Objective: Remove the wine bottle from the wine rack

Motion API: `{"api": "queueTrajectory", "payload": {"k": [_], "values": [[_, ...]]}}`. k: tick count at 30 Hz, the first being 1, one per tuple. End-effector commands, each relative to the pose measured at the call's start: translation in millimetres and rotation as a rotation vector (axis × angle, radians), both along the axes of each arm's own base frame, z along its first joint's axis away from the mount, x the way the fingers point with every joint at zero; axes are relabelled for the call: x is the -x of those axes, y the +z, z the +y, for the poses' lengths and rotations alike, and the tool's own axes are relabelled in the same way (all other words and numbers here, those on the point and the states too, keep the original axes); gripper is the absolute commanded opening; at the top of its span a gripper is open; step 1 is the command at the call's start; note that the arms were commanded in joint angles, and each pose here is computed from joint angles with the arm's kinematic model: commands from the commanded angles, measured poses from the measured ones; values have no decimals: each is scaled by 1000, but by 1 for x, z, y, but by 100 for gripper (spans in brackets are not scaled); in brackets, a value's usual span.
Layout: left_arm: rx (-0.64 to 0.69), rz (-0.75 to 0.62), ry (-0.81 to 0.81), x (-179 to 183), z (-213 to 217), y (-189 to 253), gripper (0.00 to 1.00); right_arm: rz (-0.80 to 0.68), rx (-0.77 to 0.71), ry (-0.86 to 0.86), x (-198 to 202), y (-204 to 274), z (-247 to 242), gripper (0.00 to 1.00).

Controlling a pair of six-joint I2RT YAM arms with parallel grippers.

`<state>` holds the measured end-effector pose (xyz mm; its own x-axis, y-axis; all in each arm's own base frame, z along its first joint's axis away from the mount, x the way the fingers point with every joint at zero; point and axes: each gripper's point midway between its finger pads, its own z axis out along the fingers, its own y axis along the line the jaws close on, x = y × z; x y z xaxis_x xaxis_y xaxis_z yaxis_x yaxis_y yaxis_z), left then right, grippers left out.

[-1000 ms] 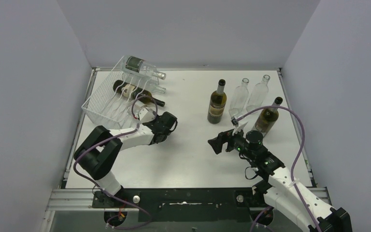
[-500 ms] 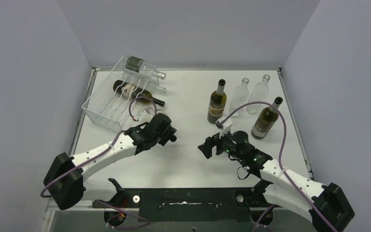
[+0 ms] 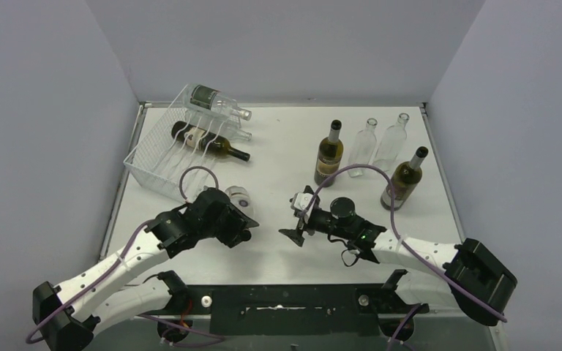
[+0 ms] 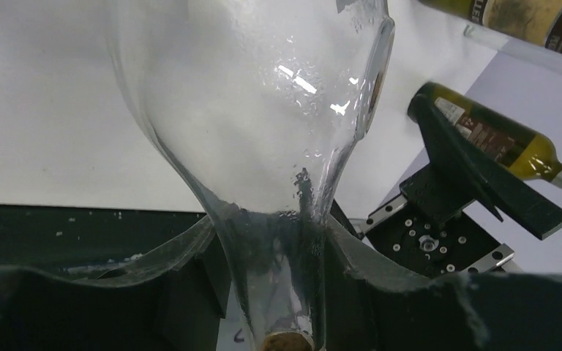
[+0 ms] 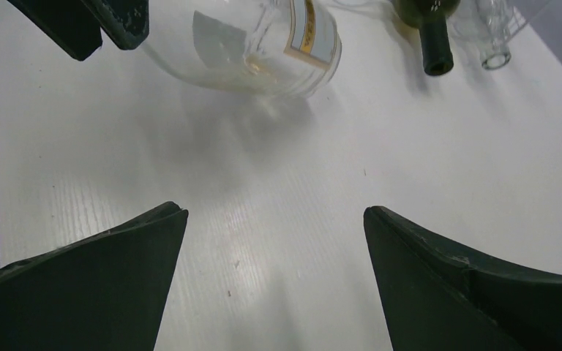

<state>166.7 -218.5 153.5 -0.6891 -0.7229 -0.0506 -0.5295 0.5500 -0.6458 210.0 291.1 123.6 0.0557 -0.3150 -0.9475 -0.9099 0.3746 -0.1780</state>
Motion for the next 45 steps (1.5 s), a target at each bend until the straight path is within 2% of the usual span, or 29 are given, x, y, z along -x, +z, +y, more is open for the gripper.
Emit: {"api": "queueTrajectory", "payload": {"k": [1, 6, 10, 16, 27, 36, 45], "values": [[281, -133, -36, -3, -25, 76, 0, -305, -129, 218, 6, 65, 37, 98], [348, -67, -94, 13, -34, 83, 0, -402, -168, 339, 23, 69, 58, 98], [404, -26, -122, 20, -43, 88, 0, -427, -183, 415, 35, 72, 80, 98], [436, -16, -126, 20, -46, 94, 0, -431, -280, 448, 41, 86, 95, 98], [510, 30, -165, 27, -55, 100, 0, -420, -337, 488, 56, 82, 130, 98], [566, 33, -172, 29, -55, 109, 0, -471, -343, 425, 42, 70, 125, 98], [520, 26, -73, 17, -40, 99, 0, -415, -282, 373, 40, 52, 75, 98]]}}
